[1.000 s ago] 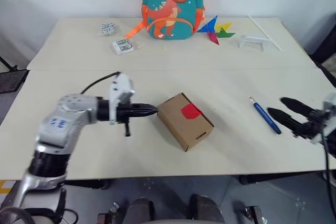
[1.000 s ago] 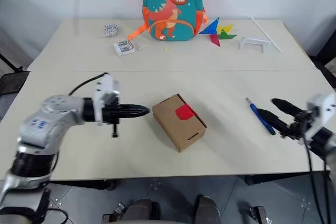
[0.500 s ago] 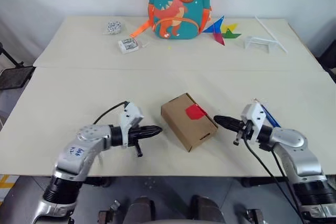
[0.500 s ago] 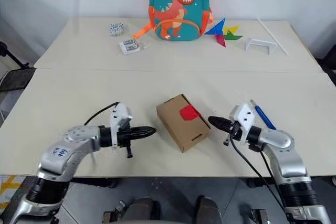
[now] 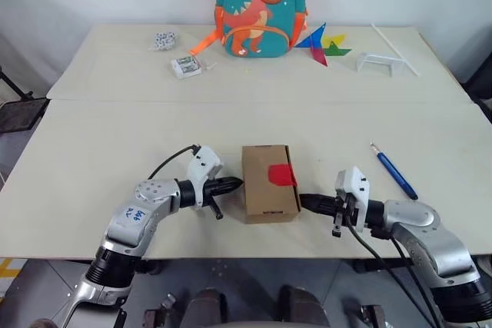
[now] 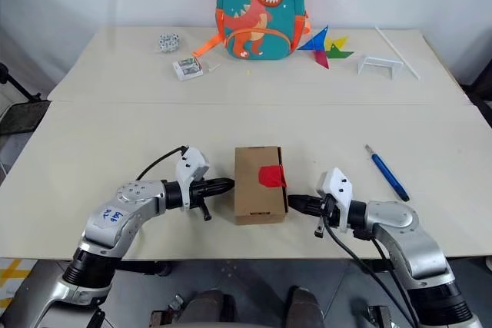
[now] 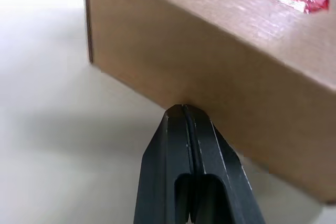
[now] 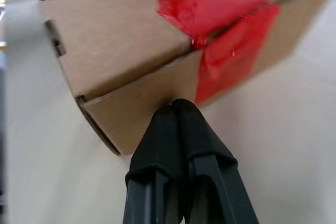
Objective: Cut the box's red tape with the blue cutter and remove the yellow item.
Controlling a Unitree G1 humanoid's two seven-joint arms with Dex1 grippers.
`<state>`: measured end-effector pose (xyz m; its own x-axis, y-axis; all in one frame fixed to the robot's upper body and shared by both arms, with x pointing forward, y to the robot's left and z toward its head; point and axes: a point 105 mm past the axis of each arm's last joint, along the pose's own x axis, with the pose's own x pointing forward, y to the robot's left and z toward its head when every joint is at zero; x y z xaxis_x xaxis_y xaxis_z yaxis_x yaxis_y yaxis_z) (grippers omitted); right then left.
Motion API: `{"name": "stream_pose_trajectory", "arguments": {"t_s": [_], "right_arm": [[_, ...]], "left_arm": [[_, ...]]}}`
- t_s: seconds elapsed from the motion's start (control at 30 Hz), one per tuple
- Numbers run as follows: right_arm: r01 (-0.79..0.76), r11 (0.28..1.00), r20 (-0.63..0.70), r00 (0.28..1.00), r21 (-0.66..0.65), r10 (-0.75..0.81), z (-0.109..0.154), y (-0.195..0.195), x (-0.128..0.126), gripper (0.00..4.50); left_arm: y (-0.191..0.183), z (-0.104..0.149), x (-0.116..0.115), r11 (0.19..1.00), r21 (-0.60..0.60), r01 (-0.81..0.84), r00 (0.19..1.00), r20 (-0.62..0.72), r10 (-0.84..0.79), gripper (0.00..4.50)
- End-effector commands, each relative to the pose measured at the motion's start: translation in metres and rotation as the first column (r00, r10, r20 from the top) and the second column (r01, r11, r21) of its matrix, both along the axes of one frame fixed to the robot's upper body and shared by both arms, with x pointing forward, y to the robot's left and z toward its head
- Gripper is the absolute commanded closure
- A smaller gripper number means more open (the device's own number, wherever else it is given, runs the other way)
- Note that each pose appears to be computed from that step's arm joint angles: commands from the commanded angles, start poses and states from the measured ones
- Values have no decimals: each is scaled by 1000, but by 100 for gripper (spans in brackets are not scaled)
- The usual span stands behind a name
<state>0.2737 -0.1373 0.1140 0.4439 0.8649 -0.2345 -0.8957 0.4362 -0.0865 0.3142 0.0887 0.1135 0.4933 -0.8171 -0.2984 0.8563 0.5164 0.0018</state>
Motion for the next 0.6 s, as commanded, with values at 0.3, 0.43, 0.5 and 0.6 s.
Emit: {"name": "stream_pose_trajectory", "arguments": {"t_s": [0.3,0.43,0.5,0.6], "right_arm": [[76,997,11,997,-9,-76,10,-14,-4,445],[160,987,-88,984,22,-157,32,-39,-7,445],[202,978,-163,968,46,-193,43,-46,-7,410],[247,968,-330,918,46,-219,57,-46,-8,322]], "left_arm": [[16,9,-4,997,49,53,998,21,-54,450],[46,30,-14,979,117,169,984,32,-174,450],[53,40,-22,958,140,248,967,26,-254,450],[50,65,-24,934,137,329,938,64,-340,450]]}}
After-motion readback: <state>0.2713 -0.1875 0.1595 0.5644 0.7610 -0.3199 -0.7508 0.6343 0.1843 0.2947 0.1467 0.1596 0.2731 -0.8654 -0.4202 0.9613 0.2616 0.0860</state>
